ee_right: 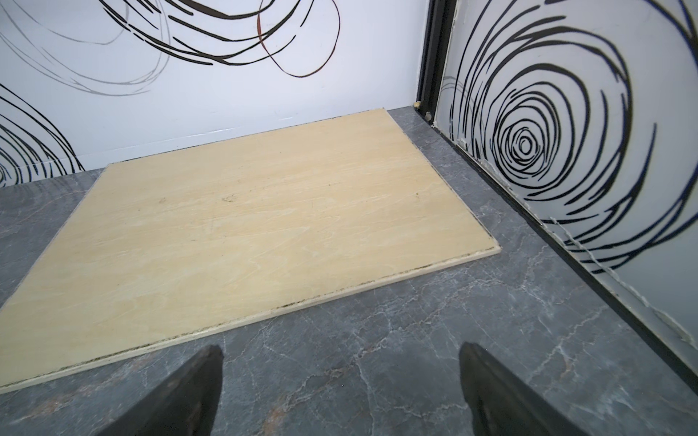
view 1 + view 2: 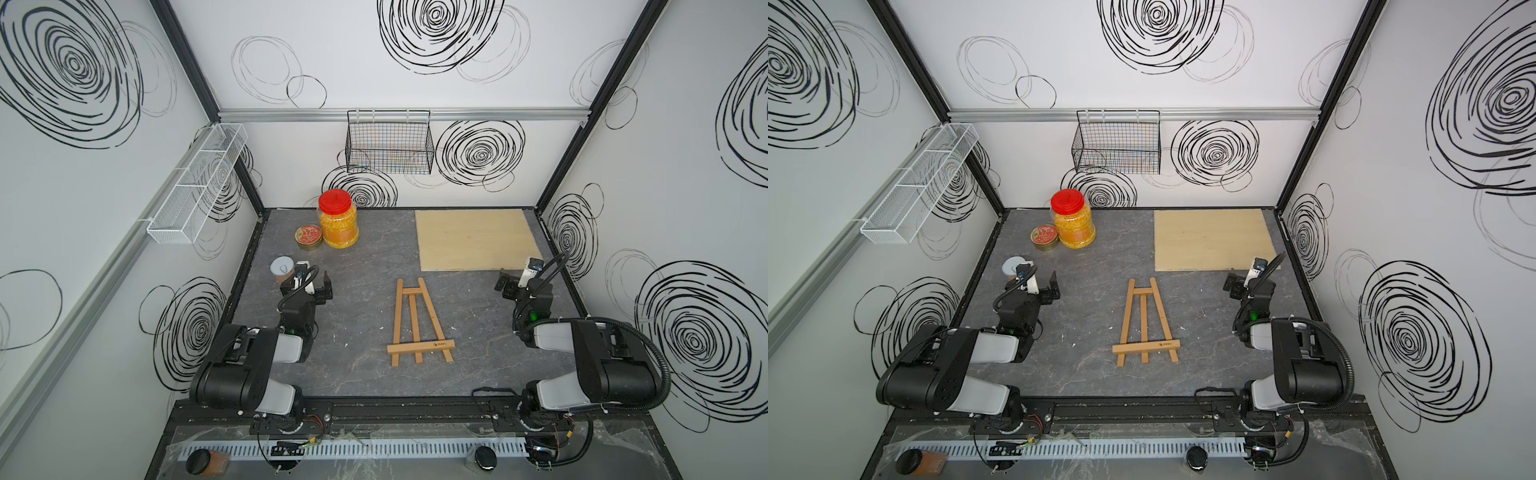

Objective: Disassemble the easel
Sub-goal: Reset both arms

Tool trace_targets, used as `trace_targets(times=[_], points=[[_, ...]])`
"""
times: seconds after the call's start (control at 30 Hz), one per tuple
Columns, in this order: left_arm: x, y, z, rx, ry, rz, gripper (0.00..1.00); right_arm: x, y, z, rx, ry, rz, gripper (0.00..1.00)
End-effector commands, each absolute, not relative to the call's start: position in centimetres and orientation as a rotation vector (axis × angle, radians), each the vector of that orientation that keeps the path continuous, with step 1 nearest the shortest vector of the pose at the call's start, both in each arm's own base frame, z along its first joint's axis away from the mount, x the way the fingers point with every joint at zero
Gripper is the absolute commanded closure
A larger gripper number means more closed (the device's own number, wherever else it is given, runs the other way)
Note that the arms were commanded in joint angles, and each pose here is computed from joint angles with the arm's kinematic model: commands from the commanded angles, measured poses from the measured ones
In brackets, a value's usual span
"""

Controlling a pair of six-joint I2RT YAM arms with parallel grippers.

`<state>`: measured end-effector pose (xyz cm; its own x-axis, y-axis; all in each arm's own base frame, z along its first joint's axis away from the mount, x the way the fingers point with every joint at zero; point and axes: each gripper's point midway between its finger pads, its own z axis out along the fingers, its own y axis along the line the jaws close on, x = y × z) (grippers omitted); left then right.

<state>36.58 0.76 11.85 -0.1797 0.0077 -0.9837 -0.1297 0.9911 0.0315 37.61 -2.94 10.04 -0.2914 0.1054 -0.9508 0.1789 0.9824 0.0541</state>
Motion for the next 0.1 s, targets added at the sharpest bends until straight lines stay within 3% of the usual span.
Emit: trace_targets(times=[0.0, 0.07], points=[[37.23, 0.8, 13.86, -0.092, 1.675, 0.118, 0.01, 37.98, -2.98, 10.45, 0.2, 1.862, -0.088, 0.0], [37.23, 0.8, 13.86, -0.092, 1.675, 0.118, 0.01, 37.92, -3.0, 10.42, 0.201, 1.863, -0.088, 0.0]])
